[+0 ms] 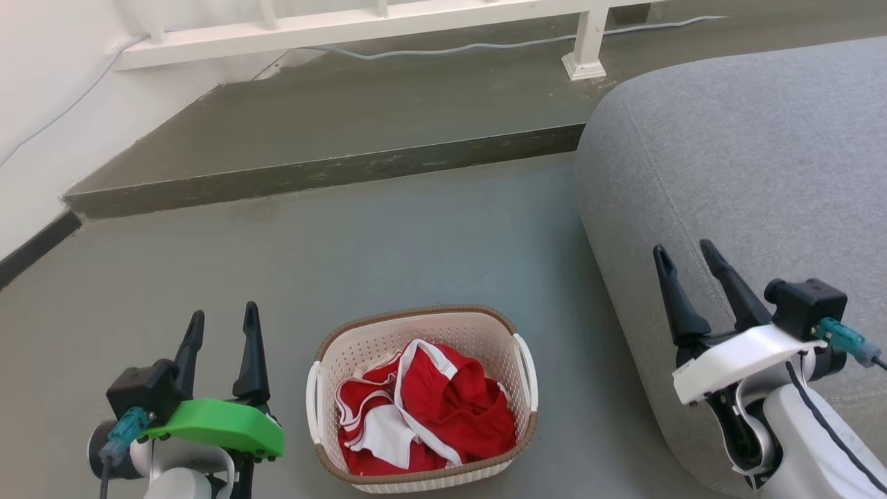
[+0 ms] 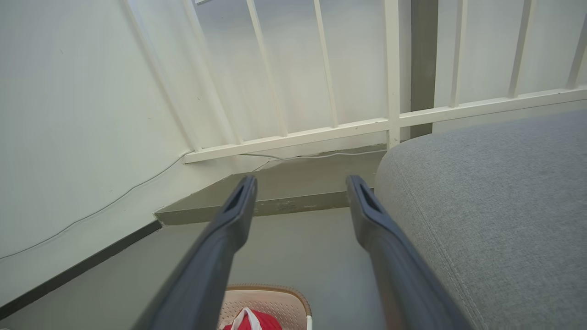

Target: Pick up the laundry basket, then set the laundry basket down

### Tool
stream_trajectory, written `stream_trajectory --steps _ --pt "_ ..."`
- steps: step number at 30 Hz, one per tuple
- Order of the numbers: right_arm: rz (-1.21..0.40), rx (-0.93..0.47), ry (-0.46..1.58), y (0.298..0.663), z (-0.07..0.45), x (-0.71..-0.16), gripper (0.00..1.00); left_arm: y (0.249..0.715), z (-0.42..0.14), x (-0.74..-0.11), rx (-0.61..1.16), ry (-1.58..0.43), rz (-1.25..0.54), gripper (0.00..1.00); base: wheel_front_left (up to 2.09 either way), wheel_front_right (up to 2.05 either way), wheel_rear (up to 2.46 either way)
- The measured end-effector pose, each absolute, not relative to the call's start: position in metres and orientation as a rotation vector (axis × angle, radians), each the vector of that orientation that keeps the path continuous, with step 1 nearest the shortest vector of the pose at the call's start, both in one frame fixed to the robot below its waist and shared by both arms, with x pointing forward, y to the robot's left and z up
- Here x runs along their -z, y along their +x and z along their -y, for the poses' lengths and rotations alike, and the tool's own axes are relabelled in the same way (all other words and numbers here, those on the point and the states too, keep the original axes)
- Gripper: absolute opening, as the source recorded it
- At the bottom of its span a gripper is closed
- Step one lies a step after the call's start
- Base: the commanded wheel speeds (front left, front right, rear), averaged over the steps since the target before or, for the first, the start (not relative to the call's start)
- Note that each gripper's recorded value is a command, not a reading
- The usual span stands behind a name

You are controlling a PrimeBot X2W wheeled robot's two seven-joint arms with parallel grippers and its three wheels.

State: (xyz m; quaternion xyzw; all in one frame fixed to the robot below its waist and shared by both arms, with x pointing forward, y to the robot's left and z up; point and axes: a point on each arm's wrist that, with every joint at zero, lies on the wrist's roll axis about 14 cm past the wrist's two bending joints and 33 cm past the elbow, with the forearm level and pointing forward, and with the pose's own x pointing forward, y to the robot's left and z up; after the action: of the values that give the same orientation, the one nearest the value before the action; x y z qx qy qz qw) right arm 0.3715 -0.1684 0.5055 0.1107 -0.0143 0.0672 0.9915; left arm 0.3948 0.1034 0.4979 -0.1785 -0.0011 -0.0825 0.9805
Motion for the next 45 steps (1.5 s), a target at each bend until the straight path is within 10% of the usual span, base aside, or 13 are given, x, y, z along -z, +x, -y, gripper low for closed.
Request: stream_trajectory --steps 31,32,45 --pt "0.031 -0.125 0.222 0.364 0.169 -0.500 1.00 0.389 -0.106 -0.498 0.176 -0.345 0.017 1.00 0.00 0.00 0.00" --pt "0.028 -0.123 0.225 0.363 0.169 -0.499 0.00 0.389 -0.103 -0.497 0.190 -0.349 0.013 0.00 0.00 0.00 0.00" --pt "-0.061 -0.080 0.328 0.352 0.168 -0.472 0.00 0.380 -0.111 -0.471 0.141 -0.418 -0.086 0.00 0.00 0.00 0.00"
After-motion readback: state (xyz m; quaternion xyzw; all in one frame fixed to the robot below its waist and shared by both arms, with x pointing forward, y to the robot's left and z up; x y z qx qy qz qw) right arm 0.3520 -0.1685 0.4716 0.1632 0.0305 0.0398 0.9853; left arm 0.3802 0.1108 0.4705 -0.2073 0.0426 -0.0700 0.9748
